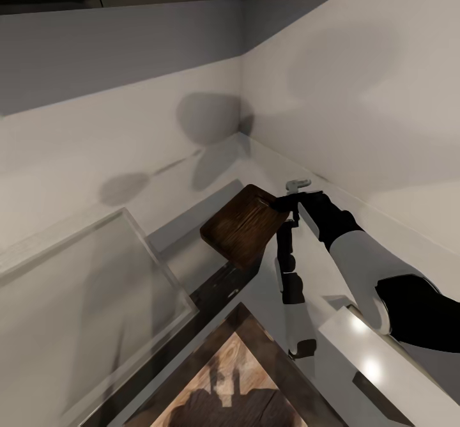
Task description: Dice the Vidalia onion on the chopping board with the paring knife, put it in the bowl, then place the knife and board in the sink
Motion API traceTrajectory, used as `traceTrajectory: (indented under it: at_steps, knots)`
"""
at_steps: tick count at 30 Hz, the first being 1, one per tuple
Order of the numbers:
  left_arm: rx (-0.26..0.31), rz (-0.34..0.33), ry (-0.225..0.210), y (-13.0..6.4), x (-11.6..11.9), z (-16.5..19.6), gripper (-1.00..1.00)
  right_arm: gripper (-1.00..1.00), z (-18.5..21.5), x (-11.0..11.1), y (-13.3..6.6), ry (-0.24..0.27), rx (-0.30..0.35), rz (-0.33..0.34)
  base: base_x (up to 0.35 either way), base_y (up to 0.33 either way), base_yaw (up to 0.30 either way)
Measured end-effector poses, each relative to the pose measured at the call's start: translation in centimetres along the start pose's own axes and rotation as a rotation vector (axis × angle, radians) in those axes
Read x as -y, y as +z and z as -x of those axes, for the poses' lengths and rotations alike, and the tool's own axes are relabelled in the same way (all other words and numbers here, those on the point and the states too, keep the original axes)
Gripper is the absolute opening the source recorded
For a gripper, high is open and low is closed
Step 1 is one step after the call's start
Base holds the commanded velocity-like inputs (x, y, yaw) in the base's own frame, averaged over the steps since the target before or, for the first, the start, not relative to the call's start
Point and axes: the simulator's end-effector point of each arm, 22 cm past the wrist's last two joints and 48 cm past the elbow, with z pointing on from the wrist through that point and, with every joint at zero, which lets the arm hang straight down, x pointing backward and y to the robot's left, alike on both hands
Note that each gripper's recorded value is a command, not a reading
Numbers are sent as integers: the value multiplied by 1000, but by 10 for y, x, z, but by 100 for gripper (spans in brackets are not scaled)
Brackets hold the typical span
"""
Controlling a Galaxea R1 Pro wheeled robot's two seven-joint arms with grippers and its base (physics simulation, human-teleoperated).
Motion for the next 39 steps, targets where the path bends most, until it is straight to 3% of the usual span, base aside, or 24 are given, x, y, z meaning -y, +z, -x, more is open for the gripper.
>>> traceTrajectory:
  at_steps: [4, 5, 9, 11, 39]
  knots:
    - [0, 0, 0, 0, 0, 0, 100, 100, 0, 0, 0, -1, 0, -1, 0, 0, 0]
    - [0, 0, 0, 0, 0, 0, 100, -100, 0, 0, 0, 0, 0, 0, 0, 0, 0]
    - [0, 0, 0, 0, 0, 0, 100, -100, -2, -2, 1, 9, -5, 6, 0, 0, 0]
    - [0, 0, 0, 0, 0, 0, 100, -100, 0, 2, 0, -15, -2, -10, 0, 0, 0]
    - [0, 3, -5, 0, -2, 0, 100, -100, -2, 5, 0, 7, -3, -5, 0, 0, 0]
